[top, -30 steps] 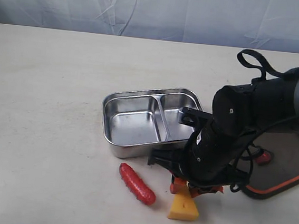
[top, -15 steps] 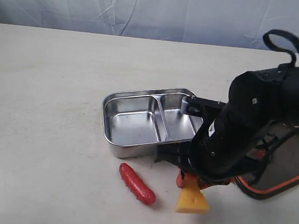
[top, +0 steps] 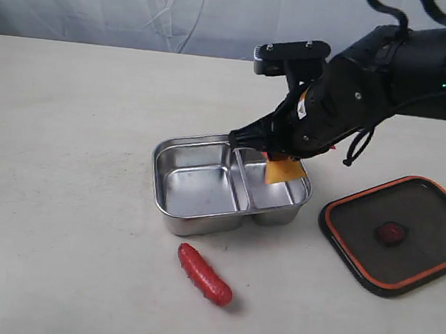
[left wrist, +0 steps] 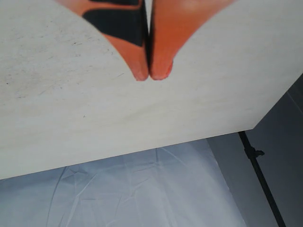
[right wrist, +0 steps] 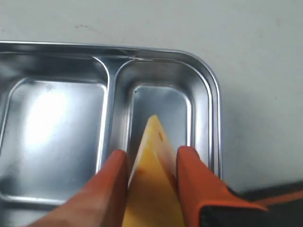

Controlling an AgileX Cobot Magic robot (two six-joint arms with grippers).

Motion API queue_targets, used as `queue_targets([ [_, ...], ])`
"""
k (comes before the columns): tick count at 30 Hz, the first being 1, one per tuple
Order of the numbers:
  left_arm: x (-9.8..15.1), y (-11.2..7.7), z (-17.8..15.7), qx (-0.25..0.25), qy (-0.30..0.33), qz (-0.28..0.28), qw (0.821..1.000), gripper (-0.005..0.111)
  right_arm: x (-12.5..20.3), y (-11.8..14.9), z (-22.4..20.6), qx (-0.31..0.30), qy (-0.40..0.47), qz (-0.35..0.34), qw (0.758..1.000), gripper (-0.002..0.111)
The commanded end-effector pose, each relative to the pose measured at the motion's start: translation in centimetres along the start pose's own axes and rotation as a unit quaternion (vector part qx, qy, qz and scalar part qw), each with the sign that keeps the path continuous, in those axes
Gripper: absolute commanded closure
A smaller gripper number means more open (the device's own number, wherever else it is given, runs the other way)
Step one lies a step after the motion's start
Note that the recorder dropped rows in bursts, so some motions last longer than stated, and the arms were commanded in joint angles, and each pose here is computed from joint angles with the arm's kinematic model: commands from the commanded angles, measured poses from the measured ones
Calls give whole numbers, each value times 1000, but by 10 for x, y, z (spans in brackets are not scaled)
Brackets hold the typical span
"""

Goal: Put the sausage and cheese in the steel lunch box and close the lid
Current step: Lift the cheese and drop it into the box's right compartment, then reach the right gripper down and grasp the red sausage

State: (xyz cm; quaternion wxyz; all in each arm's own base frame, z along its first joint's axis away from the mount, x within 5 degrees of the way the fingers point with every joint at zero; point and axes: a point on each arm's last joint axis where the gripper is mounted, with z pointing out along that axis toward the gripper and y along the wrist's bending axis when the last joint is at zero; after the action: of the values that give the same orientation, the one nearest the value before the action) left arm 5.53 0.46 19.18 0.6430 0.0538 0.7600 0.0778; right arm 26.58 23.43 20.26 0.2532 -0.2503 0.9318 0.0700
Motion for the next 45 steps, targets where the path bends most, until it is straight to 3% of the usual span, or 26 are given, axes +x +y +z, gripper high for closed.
queue_targets([
  [1,0,-1,0,5,-8,-1,1000,107,-4,0,17,1,-21,-30,999,108],
  [6,0,-1,0,5,-8,-1,1000,107,-2,2,30,-2,-19,-33,999,105],
  [13,0,-1,0,5,-8,-1,1000,107,-3,2,28,-3,-19,-31,999,63],
  [15,0,-1,0,5,-8,-1,1000,107,-4,1,24,-2,-23,-30,999,59],
  [19,0,-1,0,5,-8,-1,1000,107,-8,0,7,-1,-34,-27,999,70],
  [22,0,-1,0,5,-8,-1,1000,107,-10,-12,-7,20,-37,-14,999,86],
  [24,0,-1,0,5,-8,-1,1000,107,-11,-31,-10,52,-33,43,997,105],
  [25,0,-1,0,5,-8,-1,1000,107,-11,-39,-10,62,-30,77,995,108],
  [28,0,-1,0,5,-8,-1,1000,107,-7,-59,2,78,-3,111,991,108],
  [38,0,-1,0,5,-8,-1,1000,107,18,-63,51,95,96,96,986,108],
  [45,0,-1,0,5,-8,-1,1000,107,21,-53,54,47,114,112,986,108],
])
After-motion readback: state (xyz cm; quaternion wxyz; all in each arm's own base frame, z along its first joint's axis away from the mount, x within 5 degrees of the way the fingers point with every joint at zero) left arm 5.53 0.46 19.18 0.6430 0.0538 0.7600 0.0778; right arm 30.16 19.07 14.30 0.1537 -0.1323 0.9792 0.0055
